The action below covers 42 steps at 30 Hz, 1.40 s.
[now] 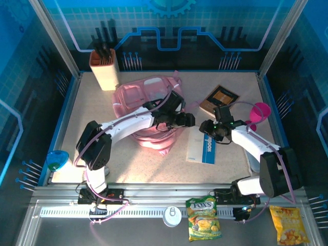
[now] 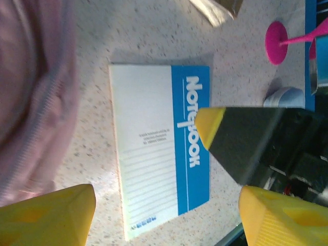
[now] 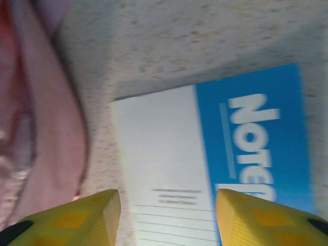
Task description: Pack the student bag
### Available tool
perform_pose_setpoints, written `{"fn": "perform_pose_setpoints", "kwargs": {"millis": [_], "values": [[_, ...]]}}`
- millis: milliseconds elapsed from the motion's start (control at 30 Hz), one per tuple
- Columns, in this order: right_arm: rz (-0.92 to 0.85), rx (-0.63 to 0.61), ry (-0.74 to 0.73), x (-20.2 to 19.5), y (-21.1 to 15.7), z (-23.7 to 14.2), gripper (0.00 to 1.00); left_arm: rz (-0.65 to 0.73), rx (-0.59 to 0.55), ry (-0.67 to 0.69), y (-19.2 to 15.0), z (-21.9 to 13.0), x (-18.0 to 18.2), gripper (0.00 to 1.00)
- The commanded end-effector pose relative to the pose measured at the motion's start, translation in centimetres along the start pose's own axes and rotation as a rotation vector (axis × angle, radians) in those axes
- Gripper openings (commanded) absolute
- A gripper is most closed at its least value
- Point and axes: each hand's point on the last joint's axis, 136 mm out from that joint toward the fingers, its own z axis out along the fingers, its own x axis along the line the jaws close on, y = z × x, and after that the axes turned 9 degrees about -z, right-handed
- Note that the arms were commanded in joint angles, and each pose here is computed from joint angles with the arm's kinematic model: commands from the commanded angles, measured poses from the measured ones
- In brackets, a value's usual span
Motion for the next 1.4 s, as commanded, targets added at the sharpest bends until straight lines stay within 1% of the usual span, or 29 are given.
{"fn": "perform_pose_setpoints", "kwargs": {"millis": [0, 200, 300, 467, 567, 633, 767, 900, 967, 1233, 1367], "values": [[-0.002, 0.039, -0.131, -3.0, -0.9, -0.7, 0.51, -0.043, 0.018, 0.058, -1.3, 1.8, 0.4, 0.71], [0.016, 0.096, -0.15, -4.3, -2.1, 0.2, 0.45, -0.053, 0.085, 0.105, -3.3, 5.1, 1.4, 0.6], [0.021, 0.125, -0.154, -4.6, -2.6, 0.8, 0.45, -0.05, 0.113, 0.132, -3.8, 6.4, 2.1, 0.55], [0.029, 0.159, -0.171, -5.1, -3.1, 1.6, 0.45, -0.058, 0.142, 0.163, -4.2, 7.9, 3.1, 0.52], [0.035, 0.174, -0.181, -5.3, -3.4, 1.9, 0.45, -0.065, 0.119, 0.208, -3.9, 8.5, 4.2, 0.5], [0.037, 0.176, -0.183, -5.4, -3.4, 2.0, 0.45, -0.07, 0.114, 0.22, -3.8, 9.0, 4.6, 0.49], [0.044, 0.182, -0.187, -5.5, -3.5, 2.1, 0.46, -0.084, 0.147, 0.219, -4.3, 10.0, 4.8, 0.48], [0.052, 0.195, -0.19, -5.6, -3.8, 2.3, 0.46, -0.087, 0.156, 0.222, -4.4, 10.4, 4.9, 0.44], [0.057, 0.197, -0.187, -5.6, -3.8, 2.4, 0.46, -0.09, 0.162, 0.224, -4.4, 10.5, 4.9, 0.43], [0.07, 0.208, -0.178, -5.5, -4.0, 2.8, 0.46, -0.103, 0.195, 0.225, -4.8, 11.1, 5.1, 0.43], [0.08, 0.206, -0.178, -5.6, -4.0, 2.7, 0.46, -0.108, 0.202, 0.232, -4.9, 11.2, 5.1, 0.46]]}}
